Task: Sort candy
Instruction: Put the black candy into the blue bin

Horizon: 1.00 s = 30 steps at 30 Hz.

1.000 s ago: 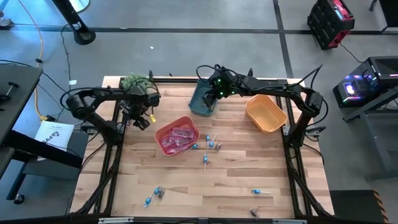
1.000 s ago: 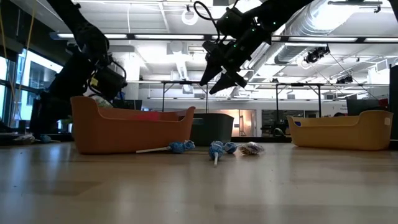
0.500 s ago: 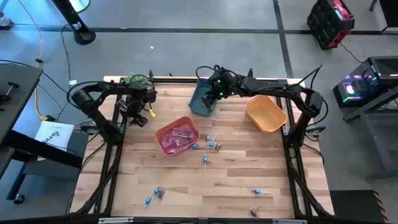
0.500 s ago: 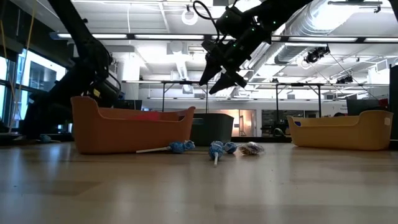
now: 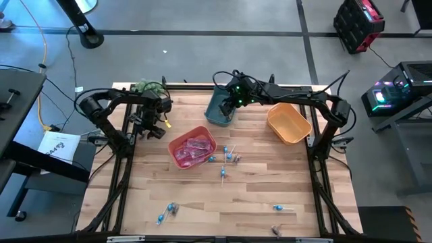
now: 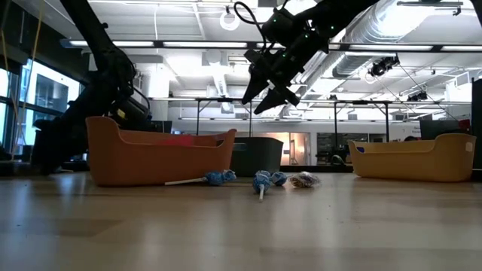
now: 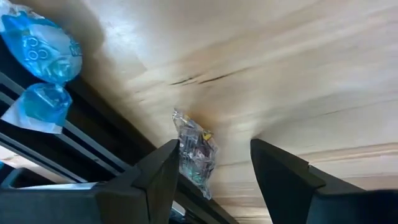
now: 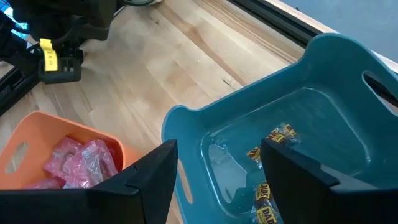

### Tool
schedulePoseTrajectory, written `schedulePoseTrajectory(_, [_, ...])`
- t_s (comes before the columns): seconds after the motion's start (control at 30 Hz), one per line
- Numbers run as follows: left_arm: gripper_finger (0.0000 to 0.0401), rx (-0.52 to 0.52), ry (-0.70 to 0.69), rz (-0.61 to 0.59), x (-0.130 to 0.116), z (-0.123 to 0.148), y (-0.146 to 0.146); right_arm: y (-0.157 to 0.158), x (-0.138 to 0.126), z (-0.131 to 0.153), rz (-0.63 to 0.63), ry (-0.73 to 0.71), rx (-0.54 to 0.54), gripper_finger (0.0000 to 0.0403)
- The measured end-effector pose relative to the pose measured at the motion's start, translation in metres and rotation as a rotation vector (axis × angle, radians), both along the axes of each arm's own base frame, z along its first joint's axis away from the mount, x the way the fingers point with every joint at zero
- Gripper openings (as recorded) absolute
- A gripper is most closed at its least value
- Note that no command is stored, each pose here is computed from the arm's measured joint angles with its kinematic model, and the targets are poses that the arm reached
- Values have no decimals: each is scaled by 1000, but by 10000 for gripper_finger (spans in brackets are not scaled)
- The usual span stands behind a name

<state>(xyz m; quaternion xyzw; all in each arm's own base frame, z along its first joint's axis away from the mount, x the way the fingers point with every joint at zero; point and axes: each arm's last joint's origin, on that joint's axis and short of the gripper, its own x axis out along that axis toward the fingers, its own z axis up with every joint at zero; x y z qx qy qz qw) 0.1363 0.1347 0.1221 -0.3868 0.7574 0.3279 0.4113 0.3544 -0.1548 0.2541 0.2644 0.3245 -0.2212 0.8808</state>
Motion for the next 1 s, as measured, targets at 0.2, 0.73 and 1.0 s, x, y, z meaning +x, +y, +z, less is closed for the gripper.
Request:
schedulePoseTrajectory(0.2, [193,6,-8,-16,7,0,-6,0,0,0,7,2,-7,225])
schedulePoseTrajectory(0.73, [193,139,-248,-23,57,18,2,0,0,0,12,6,-11,225])
schedulePoseTrajectory(1.0, [193,38,-63,-231,48,43,-4,5,1,-1,25,21,-4,225])
